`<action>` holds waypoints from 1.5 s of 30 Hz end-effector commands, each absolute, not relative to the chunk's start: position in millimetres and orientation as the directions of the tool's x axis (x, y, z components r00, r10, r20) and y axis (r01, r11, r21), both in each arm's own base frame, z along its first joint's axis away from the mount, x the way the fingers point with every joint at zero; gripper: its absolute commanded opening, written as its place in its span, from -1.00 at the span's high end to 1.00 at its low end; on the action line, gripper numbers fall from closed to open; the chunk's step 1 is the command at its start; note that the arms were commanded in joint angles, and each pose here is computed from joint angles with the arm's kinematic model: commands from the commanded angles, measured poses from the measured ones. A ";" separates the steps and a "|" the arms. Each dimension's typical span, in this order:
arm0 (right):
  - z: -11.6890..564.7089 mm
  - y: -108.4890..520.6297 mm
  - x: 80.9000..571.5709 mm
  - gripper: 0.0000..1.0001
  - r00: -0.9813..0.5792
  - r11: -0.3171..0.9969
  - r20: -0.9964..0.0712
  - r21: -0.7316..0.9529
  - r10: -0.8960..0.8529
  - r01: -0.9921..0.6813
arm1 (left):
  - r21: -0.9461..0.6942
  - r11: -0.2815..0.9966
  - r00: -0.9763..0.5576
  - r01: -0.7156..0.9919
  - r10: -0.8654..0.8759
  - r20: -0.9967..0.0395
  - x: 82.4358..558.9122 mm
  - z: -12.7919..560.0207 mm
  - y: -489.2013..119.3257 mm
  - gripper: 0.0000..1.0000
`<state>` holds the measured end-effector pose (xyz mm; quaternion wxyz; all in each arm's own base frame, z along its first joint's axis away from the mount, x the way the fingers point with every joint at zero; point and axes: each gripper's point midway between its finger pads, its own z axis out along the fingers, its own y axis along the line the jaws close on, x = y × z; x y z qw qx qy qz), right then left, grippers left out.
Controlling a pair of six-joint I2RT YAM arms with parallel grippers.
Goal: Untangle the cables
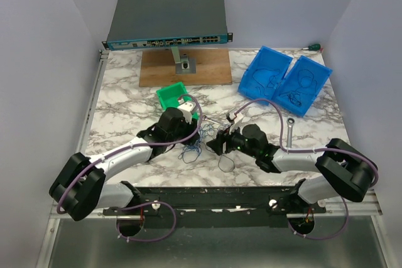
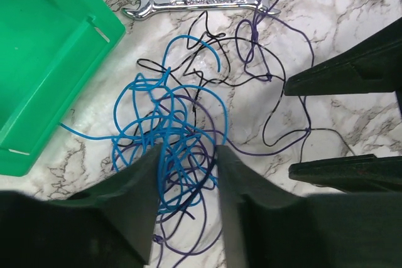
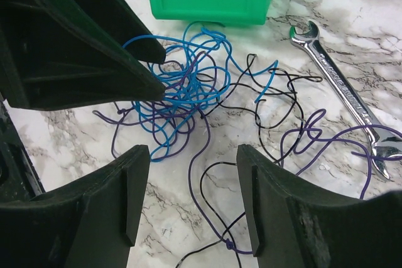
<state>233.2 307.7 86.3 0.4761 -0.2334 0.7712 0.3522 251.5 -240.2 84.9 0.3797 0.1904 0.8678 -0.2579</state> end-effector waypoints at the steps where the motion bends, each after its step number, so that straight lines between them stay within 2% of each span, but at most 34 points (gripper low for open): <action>1: 92.0 310.4 238.1 -0.28 -0.415 0.649 -0.910 0.309 -0.013 -0.696 | -0.306 0.781 -0.601 0.545 0.109 -0.792 252.3 102.7 -239.8 0.37; 3: 92.8 310.8 237.7 -0.28 -0.412 0.645 -0.911 0.308 -0.011 -0.699 | -0.297 0.789 -0.573 0.538 0.084 -0.815 253.2 109.4 -234.9 0.39; 5: 92.1 310.8 238.3 -0.28 -0.411 0.647 -0.912 0.305 -0.013 -0.698 | -0.295 0.793 -0.551 0.533 0.060 -0.833 253.2 115.3 -230.2 0.24; 6: 92.8 311.7 237.8 -0.28 -0.411 0.643 -0.912 0.306 -0.014 -0.702 | -0.298 0.791 -0.543 0.535 0.051 -0.838 251.9 118.0 -229.0 0.23; 9: 92.9 313.6 236.4 -0.28 -0.410 0.633 -0.912 0.308 -0.017 -0.711 | -0.301 0.790 -0.535 0.534 0.040 -0.844 251.6 118.8 -227.0 0.42; 11: 92.1 313.1 237.3 -0.28 -0.408 0.635 -0.913 0.305 -0.018 -0.709 | -0.307 0.789 -0.555 0.533 0.052 -0.830 252.7 113.9 -228.7 0.45; 14: 93.2 314.5 237.5 -0.28 -0.406 0.632 -0.913 0.305 -0.017 -0.713 | -0.320 0.779 -0.598 0.539 0.086 -0.797 252.4 106.1 -235.9 0.24; 16: 92.9 314.3 237.9 -0.28 -0.405 0.633 -0.914 0.303 -0.018 -0.712 | -0.313 0.793 -0.617 0.523 0.099 -0.781 254.4 98.8 -234.8 0.23; 18: 93.5 314.7 238.2 -0.27 -0.403 0.633 -0.915 0.301 -0.018 -0.713 | -0.311 0.799 -0.625 0.514 0.101 -0.774 255.9 96.3 -234.0 0.43; 21: 94.7 315.2 237.9 -0.28 -0.401 0.629 -0.916 0.302 -0.017 -0.716 | -0.318 0.785 -0.615 0.531 0.099 -0.783 254.1 100.2 -236.2 0.93; 22: 95.4 315.4 238.1 -0.28 -0.399 0.628 -0.917 0.302 -0.015 -0.717 | -0.318 0.779 -0.603 0.540 0.094 -0.792 253.7 103.7 -236.6 1.00; 31: 114.4 314.6 225.3 -0.48 -0.343 0.565 -0.939 0.299 0.030 -0.769 | -0.400 0.584 -0.503 0.706 0.016 -0.864 224.7 155.7 -260.5 1.00; 36: 128.1 307.7 221.9 -0.49 -0.319 0.564 -0.944 0.307 0.081 -0.767 | -0.428 0.531 -0.512 0.731 0.012 -0.859 217.9 180.4 -269.2 1.00; 45: 129.7 308.0 235.1 -0.46 -0.374 0.612 -0.915 0.384 0.151 -0.692 | -0.458 0.487 -0.524 0.743 -0.001 -0.851 211.9 190.7 -277.7 1.00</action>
